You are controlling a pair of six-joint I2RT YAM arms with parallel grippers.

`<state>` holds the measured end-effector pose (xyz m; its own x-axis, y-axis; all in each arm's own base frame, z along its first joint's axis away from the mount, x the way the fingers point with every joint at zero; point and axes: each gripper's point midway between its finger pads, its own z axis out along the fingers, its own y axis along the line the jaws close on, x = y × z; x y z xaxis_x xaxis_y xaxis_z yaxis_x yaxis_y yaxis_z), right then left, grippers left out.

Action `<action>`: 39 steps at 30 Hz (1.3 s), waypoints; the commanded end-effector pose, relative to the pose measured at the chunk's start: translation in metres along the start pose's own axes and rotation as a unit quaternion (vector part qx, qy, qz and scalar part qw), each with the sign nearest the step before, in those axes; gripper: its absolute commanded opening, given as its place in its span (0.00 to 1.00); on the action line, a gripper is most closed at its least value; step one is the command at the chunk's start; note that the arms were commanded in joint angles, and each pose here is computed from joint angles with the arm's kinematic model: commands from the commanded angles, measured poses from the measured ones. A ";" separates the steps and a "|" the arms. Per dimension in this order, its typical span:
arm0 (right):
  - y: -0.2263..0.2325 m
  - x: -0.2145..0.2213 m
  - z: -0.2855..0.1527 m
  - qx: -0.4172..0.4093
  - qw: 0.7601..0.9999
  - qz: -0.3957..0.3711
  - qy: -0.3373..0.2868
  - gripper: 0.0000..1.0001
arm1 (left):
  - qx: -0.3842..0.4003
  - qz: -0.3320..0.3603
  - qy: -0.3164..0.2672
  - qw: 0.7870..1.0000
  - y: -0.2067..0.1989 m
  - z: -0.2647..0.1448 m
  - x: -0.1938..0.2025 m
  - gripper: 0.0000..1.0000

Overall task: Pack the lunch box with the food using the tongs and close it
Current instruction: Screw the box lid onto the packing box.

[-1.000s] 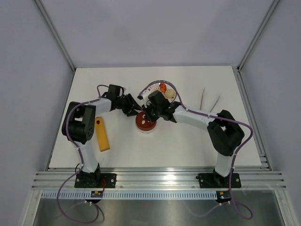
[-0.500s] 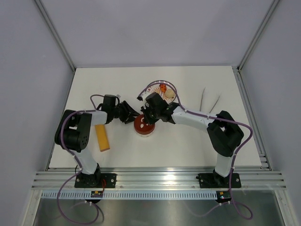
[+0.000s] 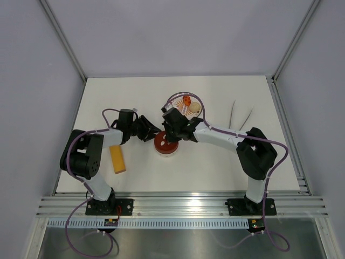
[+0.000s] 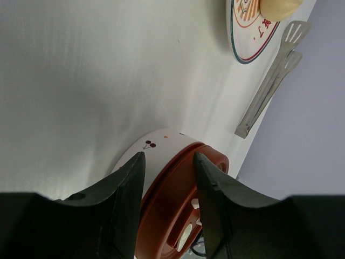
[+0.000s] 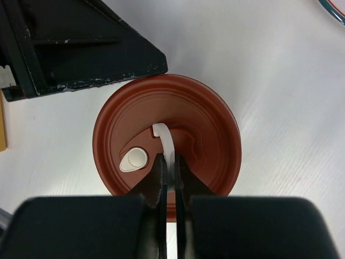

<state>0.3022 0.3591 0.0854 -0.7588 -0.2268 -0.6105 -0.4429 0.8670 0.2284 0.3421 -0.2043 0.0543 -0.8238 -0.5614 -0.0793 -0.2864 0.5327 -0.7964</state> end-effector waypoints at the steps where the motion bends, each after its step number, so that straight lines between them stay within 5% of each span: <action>1: -0.041 -0.019 -0.001 0.145 0.988 0.027 -0.040 0.00 | -0.009 -0.005 0.048 0.999 0.006 -0.007 0.030 0.44; 13: -0.059 0.004 0.005 0.262 0.948 0.179 -0.013 0.00 | -0.043 0.014 -0.007 0.999 0.002 -0.023 0.013 0.45; 23: -0.057 -0.001 0.002 0.275 0.943 0.184 -0.026 0.00 | -0.059 0.036 -0.046 0.997 -0.008 -0.036 -0.001 0.49; 26: -0.047 -0.001 0.007 0.235 0.956 0.172 -0.023 0.12 | -0.063 0.042 -0.056 0.996 -0.009 -0.042 -0.003 0.54; 27: -0.044 -0.005 0.004 0.225 0.959 0.172 -0.029 0.31 | -0.064 0.047 -0.064 0.995 -0.012 -0.045 -0.005 0.55; 30: -0.036 -0.011 0.001 0.193 0.967 0.159 -0.037 0.47 | -0.069 0.060 -0.081 0.993 -0.017 -0.055 -0.011 0.59; 39: -0.024 -0.047 -0.035 0.153 0.978 0.116 -0.078 0.55 | -0.068 0.103 -0.122 0.985 -0.038 -0.081 -0.021 0.55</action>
<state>0.3240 0.3335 0.0904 -0.7796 0.0364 -0.6252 -0.0378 0.9938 0.1049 0.3176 -0.1670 0.1059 -0.7733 -0.5672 -0.2833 -0.2665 0.6962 -0.6665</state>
